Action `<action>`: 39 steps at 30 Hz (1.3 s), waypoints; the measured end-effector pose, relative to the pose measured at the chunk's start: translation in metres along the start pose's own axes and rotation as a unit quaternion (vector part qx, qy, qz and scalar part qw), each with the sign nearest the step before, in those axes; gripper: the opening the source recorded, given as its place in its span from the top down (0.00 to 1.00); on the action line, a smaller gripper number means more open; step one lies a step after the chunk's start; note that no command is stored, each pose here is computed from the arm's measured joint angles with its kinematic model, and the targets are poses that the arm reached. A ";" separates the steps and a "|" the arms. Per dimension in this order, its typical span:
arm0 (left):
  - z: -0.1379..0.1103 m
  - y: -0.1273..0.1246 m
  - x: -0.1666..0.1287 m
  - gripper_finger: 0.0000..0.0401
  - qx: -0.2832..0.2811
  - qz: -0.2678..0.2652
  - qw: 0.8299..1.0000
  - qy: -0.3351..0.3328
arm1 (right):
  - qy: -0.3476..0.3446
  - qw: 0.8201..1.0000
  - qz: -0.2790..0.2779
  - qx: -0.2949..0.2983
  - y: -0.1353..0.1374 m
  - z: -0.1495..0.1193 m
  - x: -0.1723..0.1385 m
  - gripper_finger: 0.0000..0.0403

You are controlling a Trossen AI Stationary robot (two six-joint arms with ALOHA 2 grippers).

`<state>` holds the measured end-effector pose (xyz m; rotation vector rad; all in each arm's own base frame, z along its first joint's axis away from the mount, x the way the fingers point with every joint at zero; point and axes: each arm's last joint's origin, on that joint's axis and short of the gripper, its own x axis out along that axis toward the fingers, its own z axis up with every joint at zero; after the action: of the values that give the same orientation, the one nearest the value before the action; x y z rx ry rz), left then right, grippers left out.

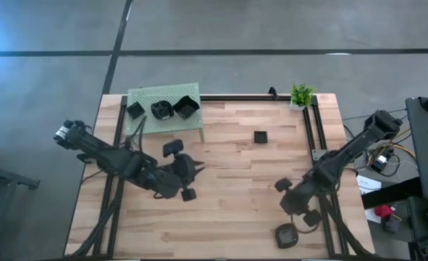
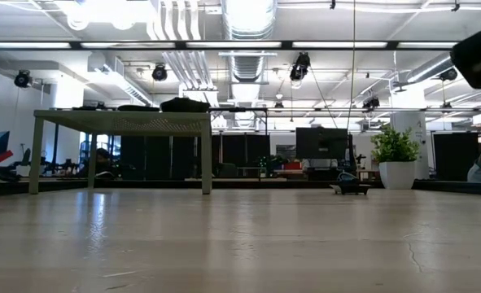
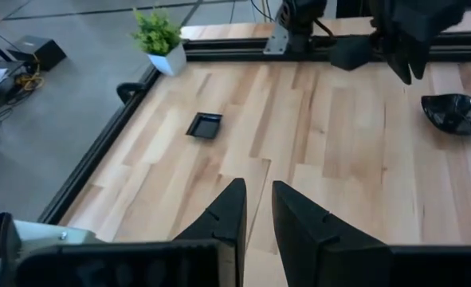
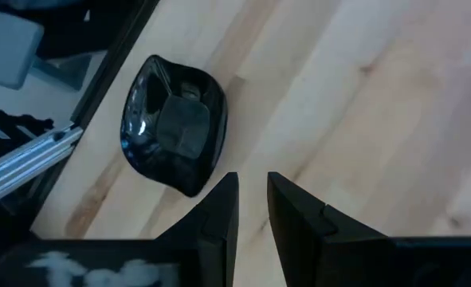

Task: Pick & Place Mini shaped plates
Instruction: Stack the black leaf shaped plate on top of the leaf shaped plate on the shelf

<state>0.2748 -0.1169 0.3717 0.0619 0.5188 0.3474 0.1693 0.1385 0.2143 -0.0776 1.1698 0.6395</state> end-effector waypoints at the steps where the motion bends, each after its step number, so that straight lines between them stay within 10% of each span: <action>1: -0.001 -0.002 0.002 0.86 0.001 0.000 1.000 0.001 | 0.004 1.000 0.001 -0.006 0.001 0.001 0.005 0.84; 39: -0.002 -0.005 0.004 0.86 0.022 -0.013 1.000 0.005 | 0.087 0.995 0.051 0.007 -0.009 0.010 0.094 0.84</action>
<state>0.2791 -0.1203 0.3676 0.0970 0.5371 0.3116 0.2038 0.1755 0.1335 -0.0637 1.3531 0.7251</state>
